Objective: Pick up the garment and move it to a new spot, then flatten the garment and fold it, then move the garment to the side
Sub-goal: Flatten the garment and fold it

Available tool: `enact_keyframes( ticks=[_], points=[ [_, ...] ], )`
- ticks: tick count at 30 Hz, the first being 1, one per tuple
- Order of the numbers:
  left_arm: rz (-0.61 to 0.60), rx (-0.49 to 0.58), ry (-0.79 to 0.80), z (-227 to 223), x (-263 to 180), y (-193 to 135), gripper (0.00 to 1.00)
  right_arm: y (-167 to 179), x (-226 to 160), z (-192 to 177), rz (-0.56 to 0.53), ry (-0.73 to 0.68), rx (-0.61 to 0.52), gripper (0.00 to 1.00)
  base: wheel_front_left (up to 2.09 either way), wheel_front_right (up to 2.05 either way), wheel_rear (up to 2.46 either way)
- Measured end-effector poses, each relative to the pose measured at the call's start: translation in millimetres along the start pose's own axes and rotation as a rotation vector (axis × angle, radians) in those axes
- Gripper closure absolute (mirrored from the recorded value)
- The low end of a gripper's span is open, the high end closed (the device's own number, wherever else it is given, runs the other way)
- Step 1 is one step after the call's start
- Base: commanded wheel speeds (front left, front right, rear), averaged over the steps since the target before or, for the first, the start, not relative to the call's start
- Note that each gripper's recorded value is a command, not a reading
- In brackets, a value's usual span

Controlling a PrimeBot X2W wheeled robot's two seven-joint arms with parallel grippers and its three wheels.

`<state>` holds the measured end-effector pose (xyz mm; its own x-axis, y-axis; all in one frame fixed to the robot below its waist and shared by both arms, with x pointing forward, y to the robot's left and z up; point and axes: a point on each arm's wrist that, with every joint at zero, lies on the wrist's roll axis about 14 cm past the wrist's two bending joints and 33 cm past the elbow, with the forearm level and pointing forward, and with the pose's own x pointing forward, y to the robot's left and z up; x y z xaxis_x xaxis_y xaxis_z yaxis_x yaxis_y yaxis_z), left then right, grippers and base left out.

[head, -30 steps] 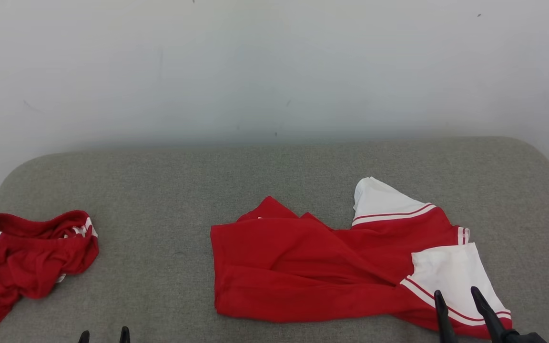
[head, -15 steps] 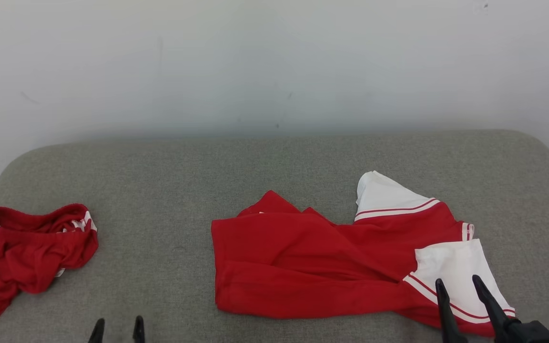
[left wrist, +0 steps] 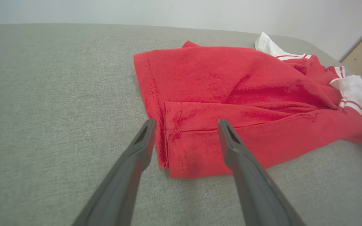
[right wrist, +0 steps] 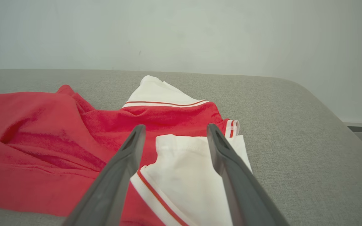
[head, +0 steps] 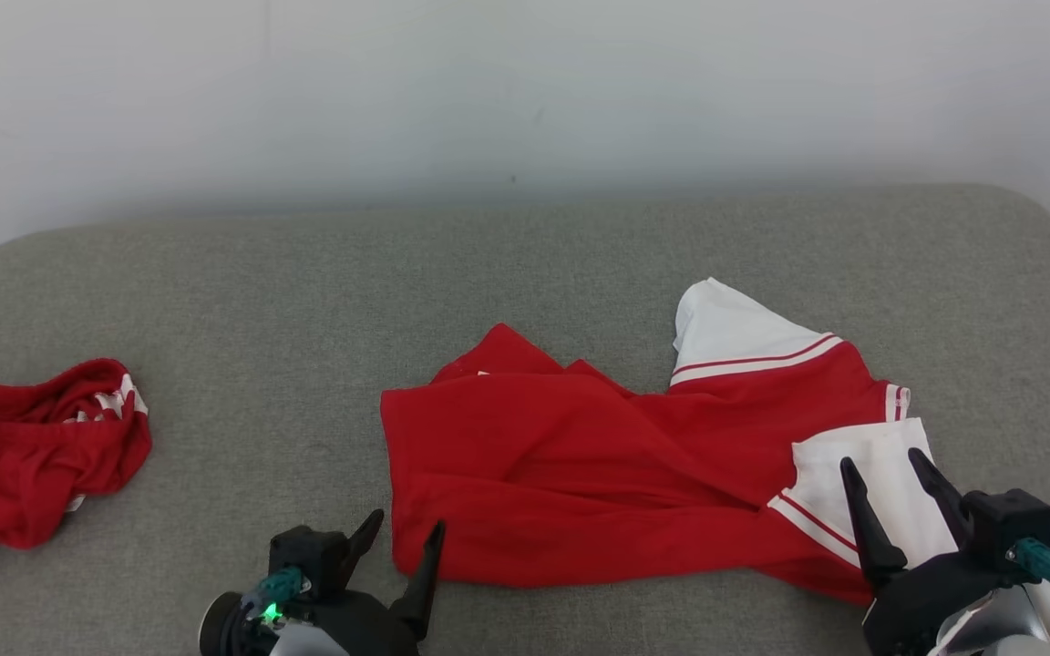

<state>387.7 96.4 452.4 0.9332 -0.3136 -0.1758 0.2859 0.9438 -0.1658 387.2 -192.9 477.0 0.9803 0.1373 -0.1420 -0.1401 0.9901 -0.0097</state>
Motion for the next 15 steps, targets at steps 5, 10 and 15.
enact_keyframes(
  ticks=[5,10,15],
  points=[
    [-0.067,-0.020,0.078,-8.4,24.5,-13.7,0.00,-12.1,12.3,-6.8,-0.020,0.035,0.009,0.00,0.00,0.00,0.00],
    [-0.072,-0.039,0.147,-22.4,36.5,-10.4,0.00,-21.3,16.0,-13.9,-0.043,0.047,0.022,0.00,0.00,0.00,0.00],
    [-0.069,-0.044,0.184,-32.4,42.7,-7.7,0.00,-24.3,16.6,-23.0,-0.051,0.066,0.034,0.00,0.00,0.00,0.00]
  ],
)
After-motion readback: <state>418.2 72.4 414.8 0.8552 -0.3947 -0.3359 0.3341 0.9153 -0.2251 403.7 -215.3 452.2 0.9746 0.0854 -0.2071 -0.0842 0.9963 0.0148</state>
